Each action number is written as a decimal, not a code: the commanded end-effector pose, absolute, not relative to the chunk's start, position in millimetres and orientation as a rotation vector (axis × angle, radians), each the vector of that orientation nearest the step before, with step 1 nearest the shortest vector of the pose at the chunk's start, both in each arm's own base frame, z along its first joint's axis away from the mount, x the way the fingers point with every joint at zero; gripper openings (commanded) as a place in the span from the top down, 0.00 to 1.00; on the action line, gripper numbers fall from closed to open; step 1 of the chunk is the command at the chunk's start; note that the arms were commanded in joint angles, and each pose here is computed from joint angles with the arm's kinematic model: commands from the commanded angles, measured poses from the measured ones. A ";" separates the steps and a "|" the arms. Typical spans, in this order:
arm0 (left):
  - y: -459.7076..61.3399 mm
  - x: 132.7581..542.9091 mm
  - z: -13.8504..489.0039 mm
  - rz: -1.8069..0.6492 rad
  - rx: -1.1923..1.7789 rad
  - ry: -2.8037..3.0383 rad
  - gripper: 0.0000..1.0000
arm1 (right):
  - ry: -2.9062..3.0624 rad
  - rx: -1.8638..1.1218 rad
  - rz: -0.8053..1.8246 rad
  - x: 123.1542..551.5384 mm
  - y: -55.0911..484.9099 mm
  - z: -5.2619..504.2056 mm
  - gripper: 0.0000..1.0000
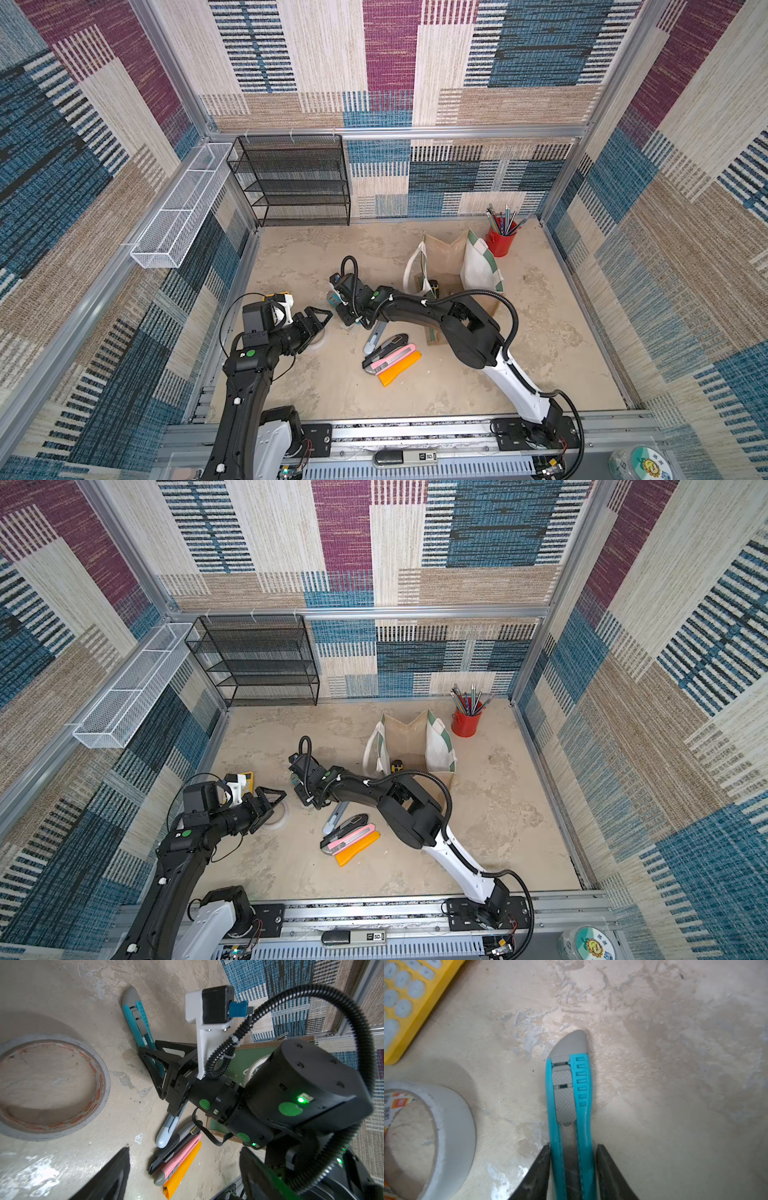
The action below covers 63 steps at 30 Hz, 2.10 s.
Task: Place the art knife into the pouch
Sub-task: Pick up the utility knife at the center of the board.
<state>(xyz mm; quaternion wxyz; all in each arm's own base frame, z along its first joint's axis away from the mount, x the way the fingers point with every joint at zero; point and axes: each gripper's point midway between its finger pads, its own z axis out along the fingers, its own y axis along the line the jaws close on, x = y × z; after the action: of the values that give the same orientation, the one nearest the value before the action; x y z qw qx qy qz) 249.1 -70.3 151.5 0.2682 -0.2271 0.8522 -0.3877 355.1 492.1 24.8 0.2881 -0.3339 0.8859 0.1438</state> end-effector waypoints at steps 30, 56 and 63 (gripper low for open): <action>-70.3 250.9 151.4 -1.047 -0.602 2.297 0.16 | 2.407 -1.069 0.363 361.9 507.1 -0.4 0.49; -72.3 254.0 154.9 -1.068 -0.584 2.288 0.16 | 2.310 -0.895 0.469 375.3 496.3 83.4 0.70; -73.5 256.4 163.6 -1.079 -0.562 2.270 0.16 | 2.261 -0.868 0.506 374.4 493.3 127.1 0.70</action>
<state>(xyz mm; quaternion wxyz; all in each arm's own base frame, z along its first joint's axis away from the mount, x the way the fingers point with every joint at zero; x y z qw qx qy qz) 251.9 -71.1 152.5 0.2649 -0.2260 0.8518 -0.3913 372.5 490.9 101.2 0.3080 -0.3396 0.8713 0.1753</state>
